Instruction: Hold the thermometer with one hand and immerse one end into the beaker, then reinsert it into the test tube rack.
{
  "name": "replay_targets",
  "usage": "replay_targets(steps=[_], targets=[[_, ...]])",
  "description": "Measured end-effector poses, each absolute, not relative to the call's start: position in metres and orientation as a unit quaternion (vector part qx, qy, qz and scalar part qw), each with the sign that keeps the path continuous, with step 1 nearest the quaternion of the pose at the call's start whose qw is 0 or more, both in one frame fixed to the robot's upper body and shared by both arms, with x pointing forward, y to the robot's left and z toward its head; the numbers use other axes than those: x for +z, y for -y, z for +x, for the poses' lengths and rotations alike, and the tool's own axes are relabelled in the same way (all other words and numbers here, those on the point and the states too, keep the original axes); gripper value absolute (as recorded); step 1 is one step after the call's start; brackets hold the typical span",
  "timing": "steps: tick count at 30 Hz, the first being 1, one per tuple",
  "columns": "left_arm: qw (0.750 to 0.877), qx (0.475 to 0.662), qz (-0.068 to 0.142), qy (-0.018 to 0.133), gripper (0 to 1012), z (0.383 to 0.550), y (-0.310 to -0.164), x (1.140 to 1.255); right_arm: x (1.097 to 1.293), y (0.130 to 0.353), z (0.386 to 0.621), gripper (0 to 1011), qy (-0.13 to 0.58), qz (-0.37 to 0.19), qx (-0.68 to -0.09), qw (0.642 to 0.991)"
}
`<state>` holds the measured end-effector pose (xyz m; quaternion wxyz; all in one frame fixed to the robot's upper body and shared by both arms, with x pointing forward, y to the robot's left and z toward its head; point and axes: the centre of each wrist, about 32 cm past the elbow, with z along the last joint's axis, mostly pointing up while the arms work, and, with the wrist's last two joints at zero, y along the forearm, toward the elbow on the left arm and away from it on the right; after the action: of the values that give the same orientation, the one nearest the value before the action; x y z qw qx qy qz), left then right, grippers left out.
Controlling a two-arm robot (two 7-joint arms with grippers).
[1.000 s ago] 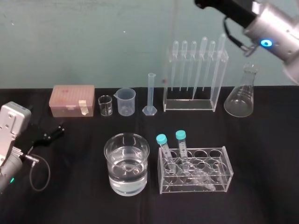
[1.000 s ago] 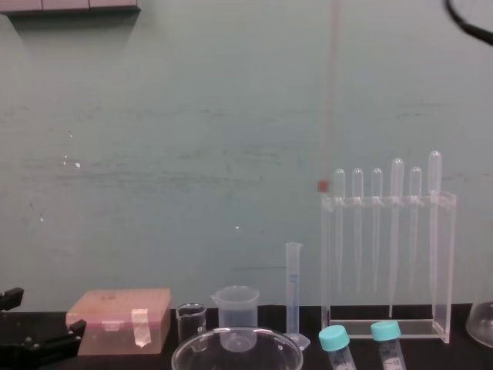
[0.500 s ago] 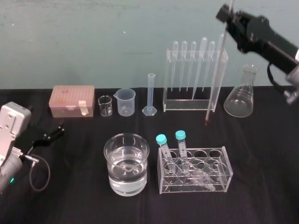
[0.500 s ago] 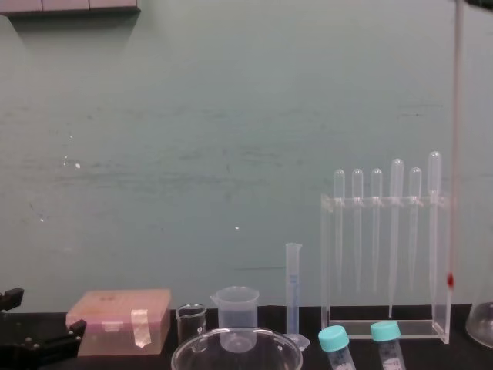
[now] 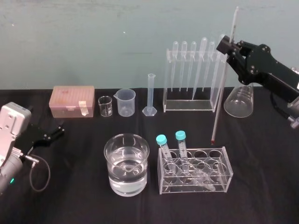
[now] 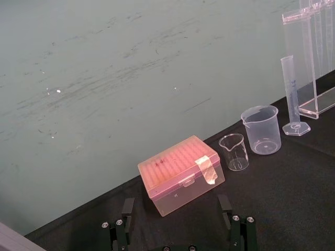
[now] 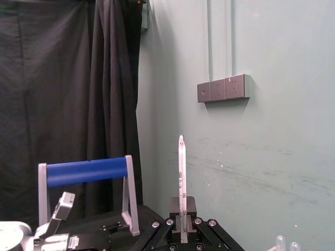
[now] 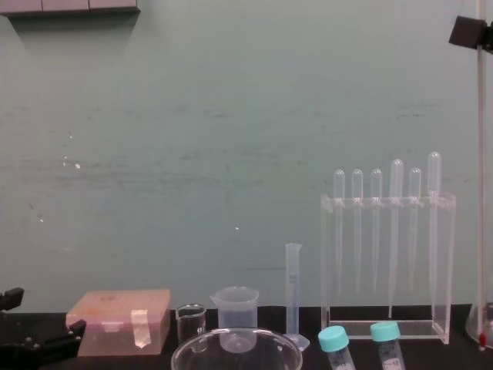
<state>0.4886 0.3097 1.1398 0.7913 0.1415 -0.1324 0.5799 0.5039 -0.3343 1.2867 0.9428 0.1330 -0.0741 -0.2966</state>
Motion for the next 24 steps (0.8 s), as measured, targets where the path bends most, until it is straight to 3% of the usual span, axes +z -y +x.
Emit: replay_targets(steps=[24], targets=[[0.791, 0.58, 0.142, 0.132, 1008, 0.489, -0.31, 1.14, 1.252, 0.32, 0.516, 56, 0.047, 0.112, -0.292, 0.949]])
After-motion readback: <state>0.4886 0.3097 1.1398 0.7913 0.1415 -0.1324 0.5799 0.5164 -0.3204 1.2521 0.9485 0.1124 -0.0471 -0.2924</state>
